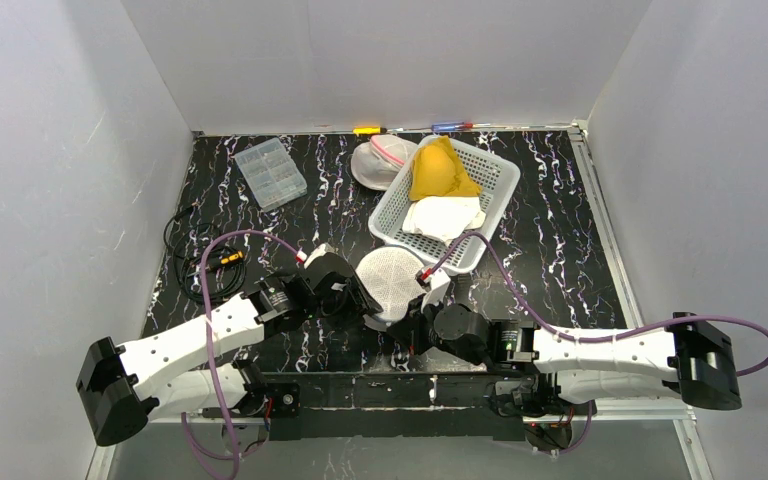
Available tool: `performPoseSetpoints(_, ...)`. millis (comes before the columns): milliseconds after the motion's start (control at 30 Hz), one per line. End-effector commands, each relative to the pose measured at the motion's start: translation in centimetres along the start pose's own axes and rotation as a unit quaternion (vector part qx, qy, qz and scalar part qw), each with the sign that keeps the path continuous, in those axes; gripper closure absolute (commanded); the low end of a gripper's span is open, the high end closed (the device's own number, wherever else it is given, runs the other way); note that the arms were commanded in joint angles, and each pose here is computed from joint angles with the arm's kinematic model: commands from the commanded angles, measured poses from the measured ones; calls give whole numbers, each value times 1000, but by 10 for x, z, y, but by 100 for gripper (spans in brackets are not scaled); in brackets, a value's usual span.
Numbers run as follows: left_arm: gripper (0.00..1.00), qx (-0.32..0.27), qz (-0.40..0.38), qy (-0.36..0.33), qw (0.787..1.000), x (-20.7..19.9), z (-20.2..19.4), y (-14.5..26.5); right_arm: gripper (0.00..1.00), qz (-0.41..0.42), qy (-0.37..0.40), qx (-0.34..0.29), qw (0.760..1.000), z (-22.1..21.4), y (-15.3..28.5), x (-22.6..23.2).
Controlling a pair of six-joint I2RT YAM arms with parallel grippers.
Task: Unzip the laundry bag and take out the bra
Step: Unzip the laundry bag at the center of the board.
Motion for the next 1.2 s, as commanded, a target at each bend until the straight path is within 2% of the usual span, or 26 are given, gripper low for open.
performPoseSetpoints(0, 59, -34, -9, 8, 999, -9, 6, 2, 99, 29, -9, -42, 999, 23, 7, 18)
performPoseSetpoints(133, 74, -49, 1, 8, 999, -6, 9, 2, 99, 22, -7, -42, 999, 22, 10, 16)
performPoseSetpoints(433, 100, -61, 13, 8, 998, 0, 9, 2, 99, -17, -9, -43, 999, 19, 17, 3)
performPoseSetpoints(833, 100, -79, 8, 0, 997, 9, 11, 13, 99, -89, -22, -43, 995, 12, 24, -16)
performPoseSetpoints(1167, 100, -89, -13, -70, 994, 12, 14, 16, 99, -53, -12, -42, 998, 11, 21, -11)
Point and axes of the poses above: each gripper's point midway between its finger pads, its own y axis back along the fingers, its own x axis along the line the jaws close on, z = x × y, the point moved 10 cm from there along y, back along the fingers
